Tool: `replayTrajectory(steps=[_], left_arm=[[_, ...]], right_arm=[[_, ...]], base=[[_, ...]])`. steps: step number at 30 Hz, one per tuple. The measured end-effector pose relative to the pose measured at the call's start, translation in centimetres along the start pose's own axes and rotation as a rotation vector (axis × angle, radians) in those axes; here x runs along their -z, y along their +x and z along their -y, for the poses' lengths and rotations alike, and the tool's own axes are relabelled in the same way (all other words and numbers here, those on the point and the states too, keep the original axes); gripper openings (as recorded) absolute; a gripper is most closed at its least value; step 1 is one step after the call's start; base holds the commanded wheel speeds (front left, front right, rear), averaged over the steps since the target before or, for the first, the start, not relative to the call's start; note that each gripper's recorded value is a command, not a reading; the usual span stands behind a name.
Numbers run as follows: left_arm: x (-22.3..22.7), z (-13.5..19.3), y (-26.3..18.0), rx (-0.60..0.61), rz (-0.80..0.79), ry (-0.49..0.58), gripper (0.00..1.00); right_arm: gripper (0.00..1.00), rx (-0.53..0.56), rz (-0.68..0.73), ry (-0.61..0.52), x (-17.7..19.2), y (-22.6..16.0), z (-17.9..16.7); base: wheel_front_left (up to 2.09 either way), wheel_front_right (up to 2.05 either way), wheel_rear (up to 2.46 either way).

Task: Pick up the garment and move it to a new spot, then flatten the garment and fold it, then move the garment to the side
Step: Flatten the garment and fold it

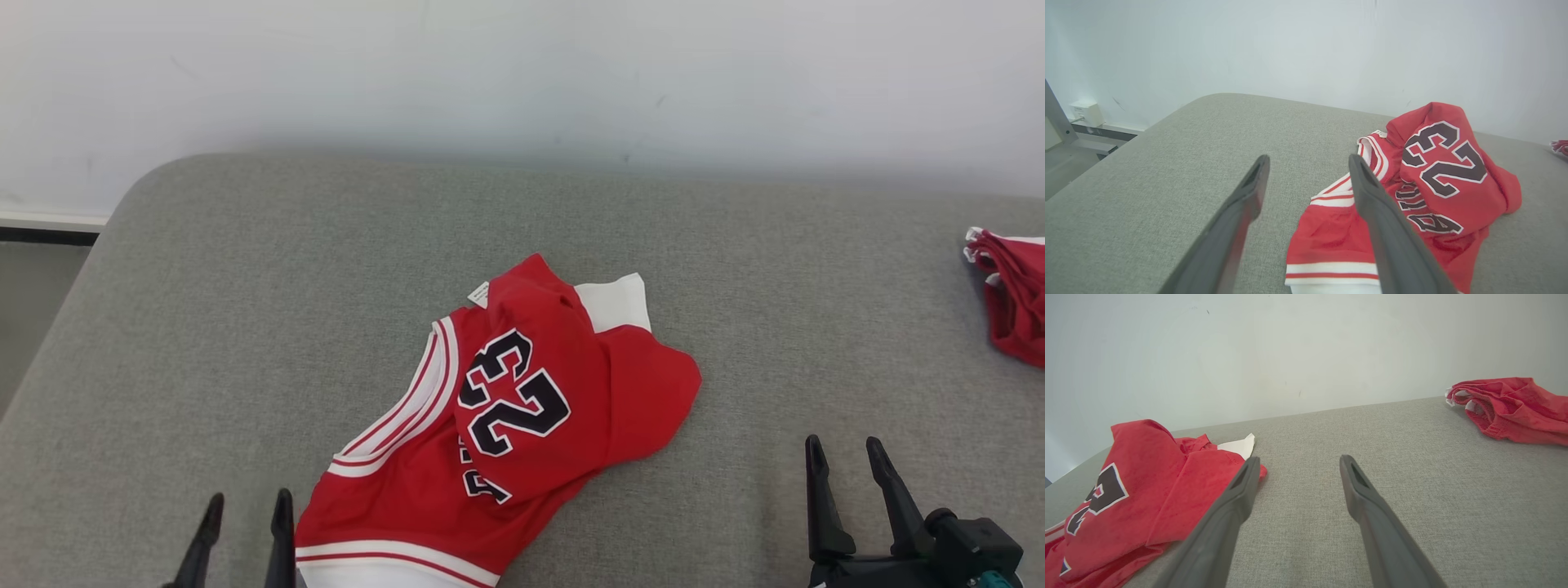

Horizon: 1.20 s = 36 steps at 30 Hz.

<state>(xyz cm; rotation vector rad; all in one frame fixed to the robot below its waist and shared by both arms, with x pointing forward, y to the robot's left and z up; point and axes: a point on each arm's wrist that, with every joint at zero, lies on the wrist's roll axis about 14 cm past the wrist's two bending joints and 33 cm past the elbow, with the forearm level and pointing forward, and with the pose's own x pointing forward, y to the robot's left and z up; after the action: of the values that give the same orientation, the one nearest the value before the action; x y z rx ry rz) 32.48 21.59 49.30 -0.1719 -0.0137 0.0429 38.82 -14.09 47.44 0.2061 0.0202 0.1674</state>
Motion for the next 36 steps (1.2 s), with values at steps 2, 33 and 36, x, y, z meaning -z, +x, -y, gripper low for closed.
replayTrajectory(steps=[2, 33, 36], left_arm=[[-0.7, -0.1, 0.4, -0.003, 0.025, 0.007, 1.00], [-2.6, -0.6, 2.7, -0.048, 0.119, -0.030, 1.00], [-2.6, -1.3, 2.6, -0.072, 0.119, -0.031, 1.00]], right_arm=[[1.00, 0.004, 0.001, -0.001, -0.1, -0.2, 0.1], [1.00, -0.194, -0.151, -0.190, 0.9, 9.3, -2.9], [1.00, -0.211, -0.228, -0.196, 3.0, 10.3, -3.6]], base=[[0.00, 0.00, 0.00], [0.00, 0.00, 0.00], [0.00, 0.00, 0.00]])
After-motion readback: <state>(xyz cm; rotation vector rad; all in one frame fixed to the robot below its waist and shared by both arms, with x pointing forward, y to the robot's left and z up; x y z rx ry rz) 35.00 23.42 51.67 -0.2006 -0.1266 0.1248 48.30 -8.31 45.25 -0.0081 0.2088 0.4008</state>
